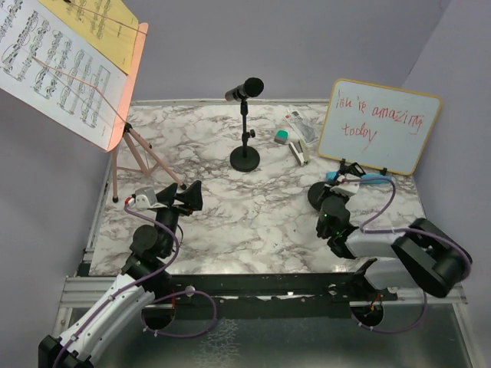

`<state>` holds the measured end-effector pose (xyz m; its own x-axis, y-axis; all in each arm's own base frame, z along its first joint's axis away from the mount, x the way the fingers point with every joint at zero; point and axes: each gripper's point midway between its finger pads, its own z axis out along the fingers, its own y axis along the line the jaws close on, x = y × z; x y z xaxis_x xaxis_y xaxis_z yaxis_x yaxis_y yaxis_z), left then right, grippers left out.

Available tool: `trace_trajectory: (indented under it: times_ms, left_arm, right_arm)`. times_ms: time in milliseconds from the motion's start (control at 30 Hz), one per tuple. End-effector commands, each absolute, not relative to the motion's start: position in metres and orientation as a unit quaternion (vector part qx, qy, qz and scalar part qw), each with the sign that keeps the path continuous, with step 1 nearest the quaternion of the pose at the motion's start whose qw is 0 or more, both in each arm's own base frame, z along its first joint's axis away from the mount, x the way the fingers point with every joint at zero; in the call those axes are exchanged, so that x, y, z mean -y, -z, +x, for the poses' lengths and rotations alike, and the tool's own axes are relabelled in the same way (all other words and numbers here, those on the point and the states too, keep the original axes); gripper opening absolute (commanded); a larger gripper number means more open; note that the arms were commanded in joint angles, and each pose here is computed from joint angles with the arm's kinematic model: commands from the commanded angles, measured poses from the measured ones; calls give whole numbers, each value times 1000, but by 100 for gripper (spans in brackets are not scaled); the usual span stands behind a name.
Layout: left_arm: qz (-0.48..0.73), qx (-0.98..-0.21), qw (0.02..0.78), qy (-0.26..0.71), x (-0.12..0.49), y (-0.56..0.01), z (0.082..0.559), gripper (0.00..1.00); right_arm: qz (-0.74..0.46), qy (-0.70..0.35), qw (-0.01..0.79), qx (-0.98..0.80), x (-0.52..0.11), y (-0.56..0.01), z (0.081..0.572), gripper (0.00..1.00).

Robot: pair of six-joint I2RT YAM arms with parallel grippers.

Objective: Pack up the instrument practice props
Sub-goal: Move the microphone stand to the center of the board.

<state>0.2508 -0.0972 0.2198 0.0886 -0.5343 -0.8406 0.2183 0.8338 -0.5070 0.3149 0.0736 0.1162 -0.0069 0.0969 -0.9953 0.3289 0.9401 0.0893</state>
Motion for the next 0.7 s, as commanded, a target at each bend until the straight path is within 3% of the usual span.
trace_trajectory:
  times_ms: [0,133,300,667]
  left_arm:
    - [-133,-627,725,252,94,-212,250,99]
    - [-132,-625,726,254,94,-213,249,99]
    - [-134,-620,729,257,93,-216,248,99]
    - [-136,-616,731,261,93,-218,247,99]
  right_arm:
    - [280,98,669,-682,-30,-132,307,1]
    - [354,107,662,-653,0,-144,300,0]
    - [356,210,657,-631,39,-173,285,0]
    - [412,290,616,-606,119,-148,265,0]
